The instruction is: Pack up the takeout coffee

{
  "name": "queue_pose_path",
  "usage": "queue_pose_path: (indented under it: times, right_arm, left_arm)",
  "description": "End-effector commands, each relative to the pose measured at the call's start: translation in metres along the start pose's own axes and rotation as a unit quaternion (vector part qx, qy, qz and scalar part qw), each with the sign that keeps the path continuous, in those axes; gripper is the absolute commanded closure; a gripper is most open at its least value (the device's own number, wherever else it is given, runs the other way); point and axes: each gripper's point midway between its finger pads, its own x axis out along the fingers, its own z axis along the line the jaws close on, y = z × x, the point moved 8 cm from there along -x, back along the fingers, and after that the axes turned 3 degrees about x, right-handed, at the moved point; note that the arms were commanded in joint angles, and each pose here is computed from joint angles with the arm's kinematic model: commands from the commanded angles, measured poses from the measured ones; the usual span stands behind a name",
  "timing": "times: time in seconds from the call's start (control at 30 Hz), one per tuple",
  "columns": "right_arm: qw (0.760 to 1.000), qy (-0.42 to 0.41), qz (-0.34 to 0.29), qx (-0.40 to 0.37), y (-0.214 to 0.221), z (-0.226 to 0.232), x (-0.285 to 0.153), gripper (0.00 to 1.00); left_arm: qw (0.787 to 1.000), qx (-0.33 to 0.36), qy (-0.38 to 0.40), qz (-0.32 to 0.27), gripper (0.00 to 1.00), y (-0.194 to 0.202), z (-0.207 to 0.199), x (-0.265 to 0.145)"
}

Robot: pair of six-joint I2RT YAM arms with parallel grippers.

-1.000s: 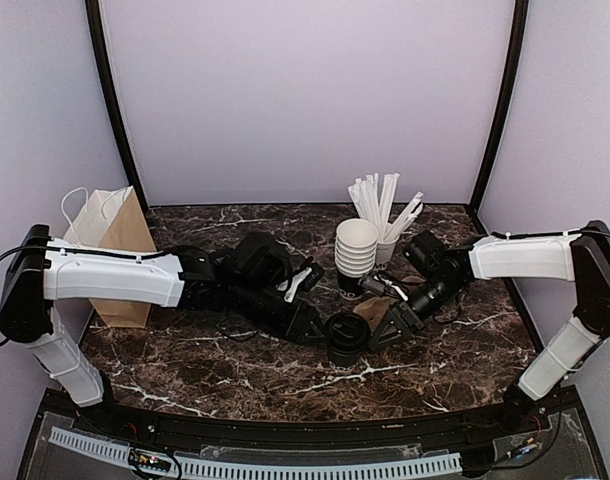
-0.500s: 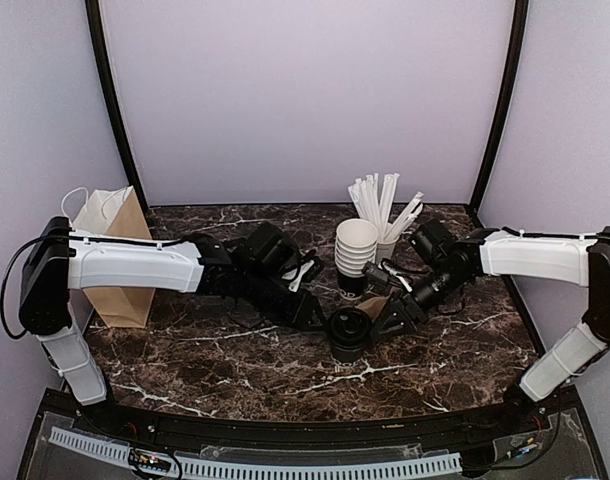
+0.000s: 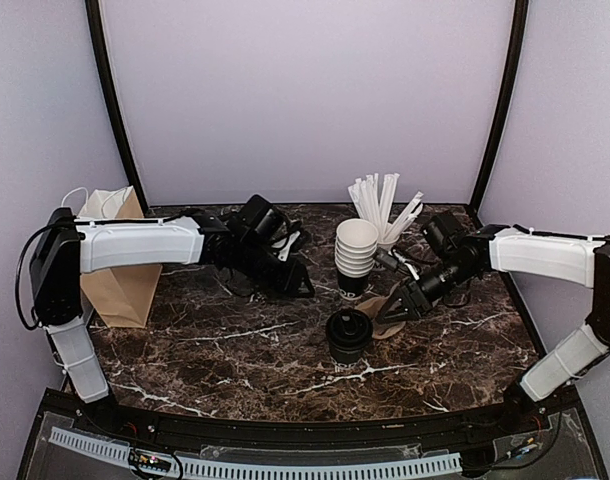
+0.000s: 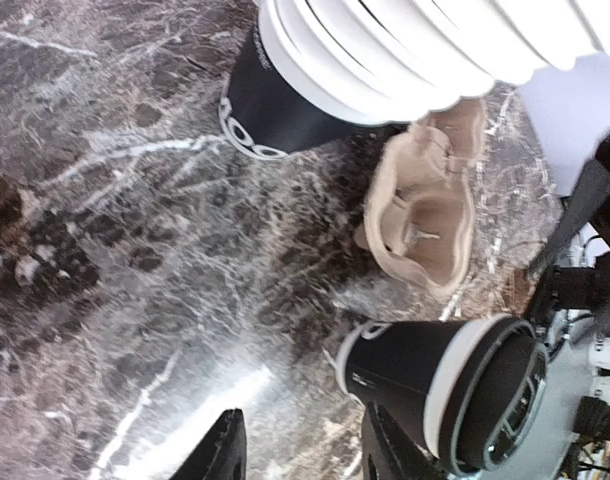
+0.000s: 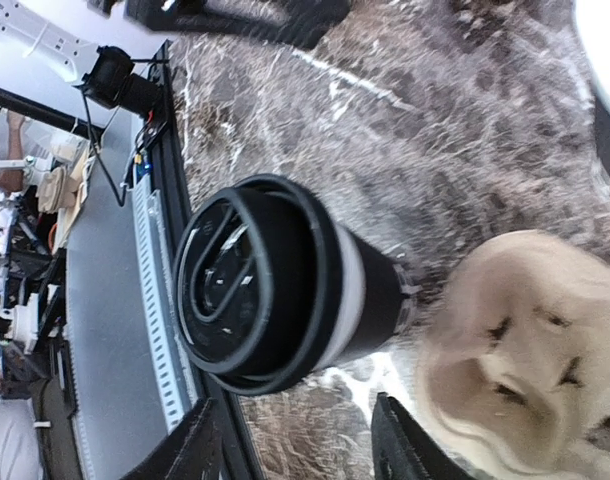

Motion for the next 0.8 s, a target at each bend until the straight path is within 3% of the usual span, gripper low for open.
queue_pose_path:
  times: [0.0,0.13,0.67,0.77]
  right_arm:
    - [0.998,0.019,-0.041,0.043,-0.005,-0.012,-0.013,0.55]
    - [0.997,-0.013,-0.028,0.066,-0.002,-0.017,-0.006,0.59]
    - [0.992,-0.084,-0.013,0.095,0.0,-0.02,0.006,0.51]
    - [0.991,-0.092,-0.012,0.098,0.0,-0.021,0.008,0.5]
  left_arm:
    - [0.997,-0.039,0.07,-0.001,0.57,0.024,-0.017,-0.018]
    - [0.995,-0.046,0.089,-0.002,0.55,0.035,-0.038,-0.015]
    - [0.992,-0.071,0.109,0.004,0.5,0.034,-0.053,0.003]
    - [0.99,-0.07,0.122,0.014,0.45,0.033,-0.055,0.01]
